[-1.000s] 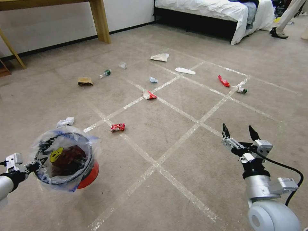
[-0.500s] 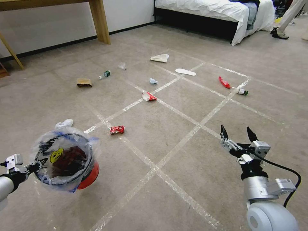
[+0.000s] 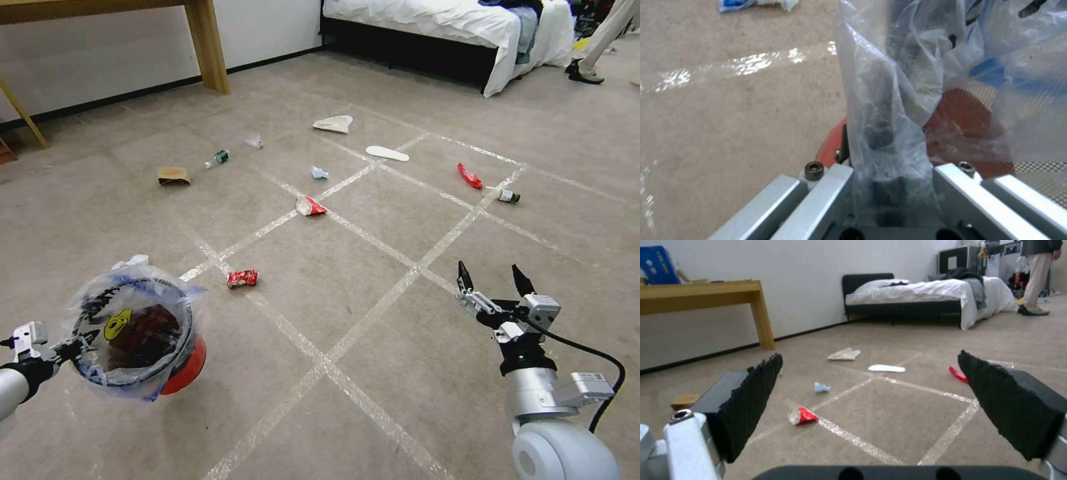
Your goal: Pick up the trash bin and place the garbage on the floor into it.
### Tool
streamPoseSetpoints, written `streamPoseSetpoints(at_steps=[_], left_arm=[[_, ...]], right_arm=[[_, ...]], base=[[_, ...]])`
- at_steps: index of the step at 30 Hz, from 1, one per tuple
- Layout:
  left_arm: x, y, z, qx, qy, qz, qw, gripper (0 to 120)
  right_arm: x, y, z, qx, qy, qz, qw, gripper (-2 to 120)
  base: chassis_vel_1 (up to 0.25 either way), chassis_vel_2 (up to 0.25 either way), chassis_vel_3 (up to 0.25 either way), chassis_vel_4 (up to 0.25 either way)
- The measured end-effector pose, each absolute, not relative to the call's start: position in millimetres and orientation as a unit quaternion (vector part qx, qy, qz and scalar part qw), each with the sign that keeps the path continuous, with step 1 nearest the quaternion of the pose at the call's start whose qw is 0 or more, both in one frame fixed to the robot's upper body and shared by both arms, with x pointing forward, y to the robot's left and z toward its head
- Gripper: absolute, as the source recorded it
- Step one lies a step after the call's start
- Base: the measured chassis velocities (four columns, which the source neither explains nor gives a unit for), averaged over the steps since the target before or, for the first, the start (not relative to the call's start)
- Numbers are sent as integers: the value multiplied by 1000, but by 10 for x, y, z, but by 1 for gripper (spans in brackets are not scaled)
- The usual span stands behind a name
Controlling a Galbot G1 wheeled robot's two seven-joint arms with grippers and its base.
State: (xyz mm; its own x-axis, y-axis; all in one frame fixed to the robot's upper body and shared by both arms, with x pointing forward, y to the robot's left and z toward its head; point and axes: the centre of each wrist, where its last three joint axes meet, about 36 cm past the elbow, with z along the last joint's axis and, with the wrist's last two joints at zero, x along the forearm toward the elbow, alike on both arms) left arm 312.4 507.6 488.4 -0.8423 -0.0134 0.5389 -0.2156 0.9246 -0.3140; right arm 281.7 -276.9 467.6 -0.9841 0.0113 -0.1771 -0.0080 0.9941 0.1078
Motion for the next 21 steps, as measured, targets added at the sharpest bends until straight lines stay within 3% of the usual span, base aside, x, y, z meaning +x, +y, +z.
streamPoseSetpoints(at_steps=[21], left_arm=[[3112,5082,4863,63,-941,187,274,1]], right_arm=[[2801,-2761,4678,0,995,54,88,100]], base=[[-130,130,130,-134]])
